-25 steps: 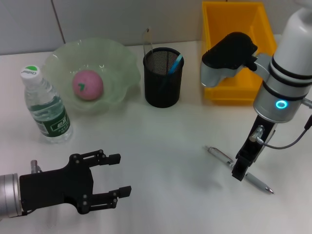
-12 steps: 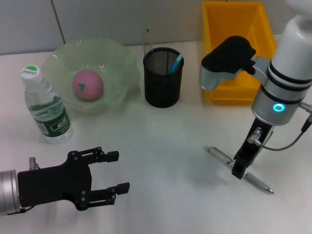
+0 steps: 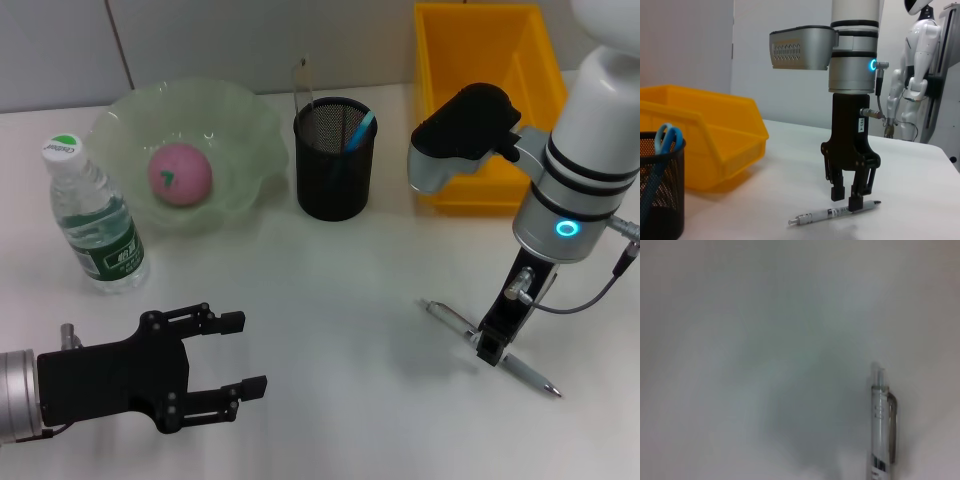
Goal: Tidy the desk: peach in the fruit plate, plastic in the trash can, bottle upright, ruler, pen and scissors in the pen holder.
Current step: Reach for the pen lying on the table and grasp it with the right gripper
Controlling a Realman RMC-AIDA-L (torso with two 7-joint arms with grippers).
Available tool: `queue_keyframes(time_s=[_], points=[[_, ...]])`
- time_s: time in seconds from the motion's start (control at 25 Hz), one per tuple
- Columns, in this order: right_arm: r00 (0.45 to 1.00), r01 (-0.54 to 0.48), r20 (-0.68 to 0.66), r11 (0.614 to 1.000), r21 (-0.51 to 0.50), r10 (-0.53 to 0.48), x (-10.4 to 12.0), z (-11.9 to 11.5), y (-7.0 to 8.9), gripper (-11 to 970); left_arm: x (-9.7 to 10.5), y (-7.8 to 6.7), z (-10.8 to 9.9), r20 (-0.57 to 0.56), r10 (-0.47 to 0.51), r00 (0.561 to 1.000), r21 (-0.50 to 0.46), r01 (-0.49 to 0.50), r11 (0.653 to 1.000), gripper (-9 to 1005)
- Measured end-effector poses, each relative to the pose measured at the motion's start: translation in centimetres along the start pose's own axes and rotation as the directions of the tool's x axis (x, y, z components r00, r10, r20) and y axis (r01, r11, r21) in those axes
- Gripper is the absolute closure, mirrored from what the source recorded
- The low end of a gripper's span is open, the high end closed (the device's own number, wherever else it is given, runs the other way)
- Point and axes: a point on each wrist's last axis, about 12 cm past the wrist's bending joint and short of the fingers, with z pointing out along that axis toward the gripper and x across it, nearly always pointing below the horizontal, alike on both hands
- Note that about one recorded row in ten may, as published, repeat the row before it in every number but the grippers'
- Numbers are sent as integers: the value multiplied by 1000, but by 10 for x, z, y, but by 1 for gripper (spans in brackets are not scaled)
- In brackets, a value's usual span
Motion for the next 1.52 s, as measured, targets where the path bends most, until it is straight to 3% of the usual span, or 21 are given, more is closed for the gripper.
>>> queue_keyframes(time_s=[0.64,0.76,1.52], points=[[1000,7,-8,1000,10,-7,0,5,0,603,0,-1,1,-1,-6,1000,4,6,1000,243],[1000,11,-15,1000,12,-11,0,6,1,700,0,-1,0,1,-7,1000,6,7,1000,243],[1000,19,-17,1000,24,-19,-3,6,3,718,-1,-1,0,4,-5,1000,11,5,1000,243]])
